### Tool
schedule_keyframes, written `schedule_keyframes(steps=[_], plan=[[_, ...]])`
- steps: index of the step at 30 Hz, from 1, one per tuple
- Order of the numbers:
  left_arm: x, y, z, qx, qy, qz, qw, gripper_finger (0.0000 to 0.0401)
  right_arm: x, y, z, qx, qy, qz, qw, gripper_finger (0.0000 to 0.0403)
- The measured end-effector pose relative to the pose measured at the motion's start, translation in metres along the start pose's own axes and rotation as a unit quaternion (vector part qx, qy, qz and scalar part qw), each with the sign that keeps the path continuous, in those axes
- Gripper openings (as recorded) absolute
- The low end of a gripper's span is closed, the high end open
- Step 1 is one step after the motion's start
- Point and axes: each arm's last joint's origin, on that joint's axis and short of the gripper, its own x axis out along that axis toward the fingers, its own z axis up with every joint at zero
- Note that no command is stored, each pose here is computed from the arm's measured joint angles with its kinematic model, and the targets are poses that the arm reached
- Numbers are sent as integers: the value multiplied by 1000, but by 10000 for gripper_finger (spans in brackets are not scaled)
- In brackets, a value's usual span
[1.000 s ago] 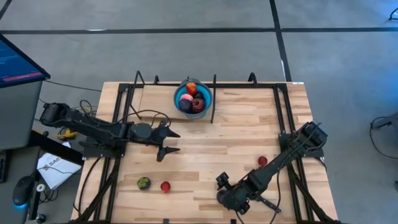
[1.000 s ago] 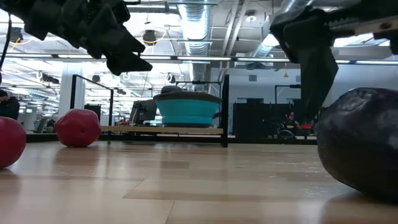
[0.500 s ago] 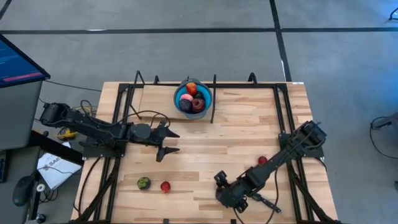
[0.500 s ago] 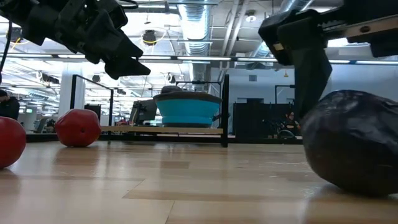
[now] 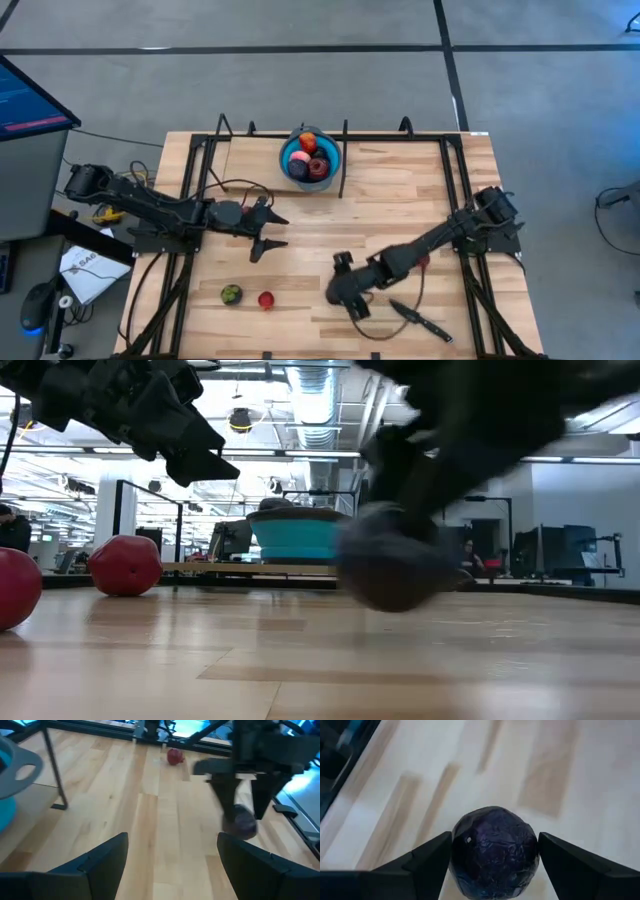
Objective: Pick & Place Fruit
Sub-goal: Put the right dark purple mangosteen into the blue strainer bowl on the shelf
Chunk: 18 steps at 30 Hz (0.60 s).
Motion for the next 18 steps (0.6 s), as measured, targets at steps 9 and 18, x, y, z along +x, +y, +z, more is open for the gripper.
schedule_keyframes(steps=[9, 18], plan=[[-3, -18, -7, -13, 22, -38, 999, 298, -7, -69, 27, 126, -114, -44, 984, 290], [-8, -34, -14, -6, 36, -43, 998, 298, -32, -116, 28, 98, -113, 28, 988, 290]])
